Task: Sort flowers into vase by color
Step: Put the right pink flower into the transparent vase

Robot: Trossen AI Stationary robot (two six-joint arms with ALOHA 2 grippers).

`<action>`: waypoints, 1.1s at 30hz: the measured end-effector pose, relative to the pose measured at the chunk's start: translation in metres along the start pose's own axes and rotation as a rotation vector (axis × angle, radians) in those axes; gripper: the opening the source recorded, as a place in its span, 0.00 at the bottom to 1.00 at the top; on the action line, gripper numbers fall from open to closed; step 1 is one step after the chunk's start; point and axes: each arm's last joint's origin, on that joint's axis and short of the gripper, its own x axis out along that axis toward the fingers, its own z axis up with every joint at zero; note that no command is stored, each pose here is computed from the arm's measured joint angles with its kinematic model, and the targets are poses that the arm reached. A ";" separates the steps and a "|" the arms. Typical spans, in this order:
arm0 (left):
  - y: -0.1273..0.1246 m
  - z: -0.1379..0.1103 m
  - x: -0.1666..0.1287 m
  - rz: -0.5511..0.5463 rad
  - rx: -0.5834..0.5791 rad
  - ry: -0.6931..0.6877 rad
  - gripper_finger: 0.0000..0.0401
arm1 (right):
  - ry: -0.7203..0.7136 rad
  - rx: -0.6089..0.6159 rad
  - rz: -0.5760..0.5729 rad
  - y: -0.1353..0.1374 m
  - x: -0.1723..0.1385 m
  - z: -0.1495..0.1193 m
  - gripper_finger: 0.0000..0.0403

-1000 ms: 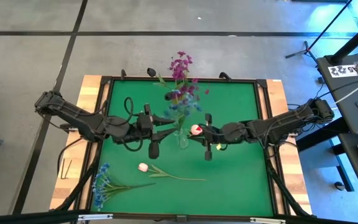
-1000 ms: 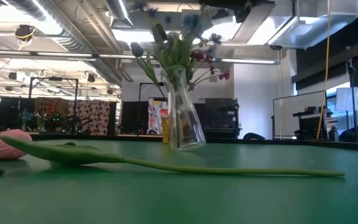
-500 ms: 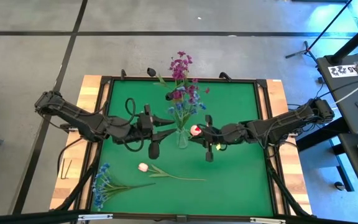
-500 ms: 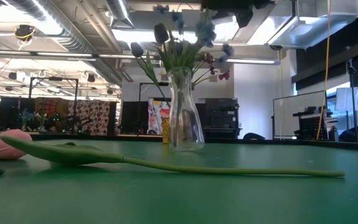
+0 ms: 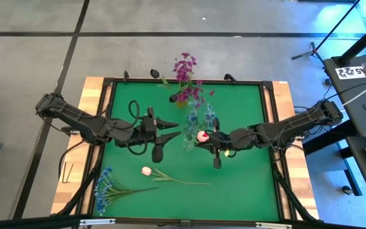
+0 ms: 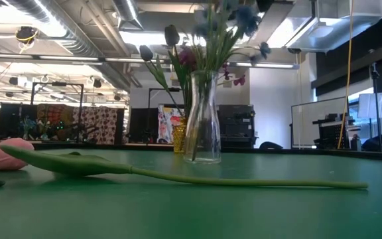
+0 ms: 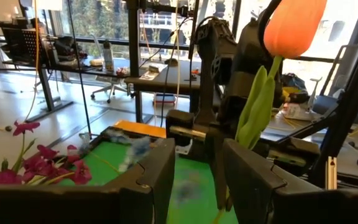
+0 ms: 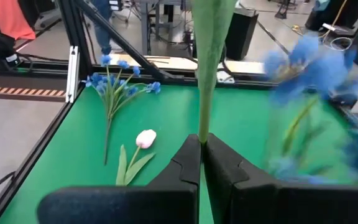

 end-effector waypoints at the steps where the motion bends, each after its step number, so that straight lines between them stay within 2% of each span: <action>1: 0.000 0.000 0.000 0.000 -0.004 0.000 0.32 | 0.005 -0.002 -0.001 0.000 0.000 0.001 0.02; 16: 0.000 -0.001 0.000 0.001 -0.007 0.006 0.32 | 0.032 -0.024 -0.016 -0.002 -0.001 0.002 0.04; 21: 0.000 -0.001 0.000 0.001 -0.007 0.006 0.32 | 0.031 -0.027 -0.018 -0.002 -0.001 0.003 0.13; 28: 0.000 -0.001 0.000 0.002 -0.004 0.012 0.32 | 0.020 -0.026 -0.086 -0.004 -0.001 0.004 0.30; 33: 0.000 -0.002 0.000 0.002 -0.001 0.016 0.32 | 0.009 -0.030 -0.086 -0.004 -0.001 0.005 0.37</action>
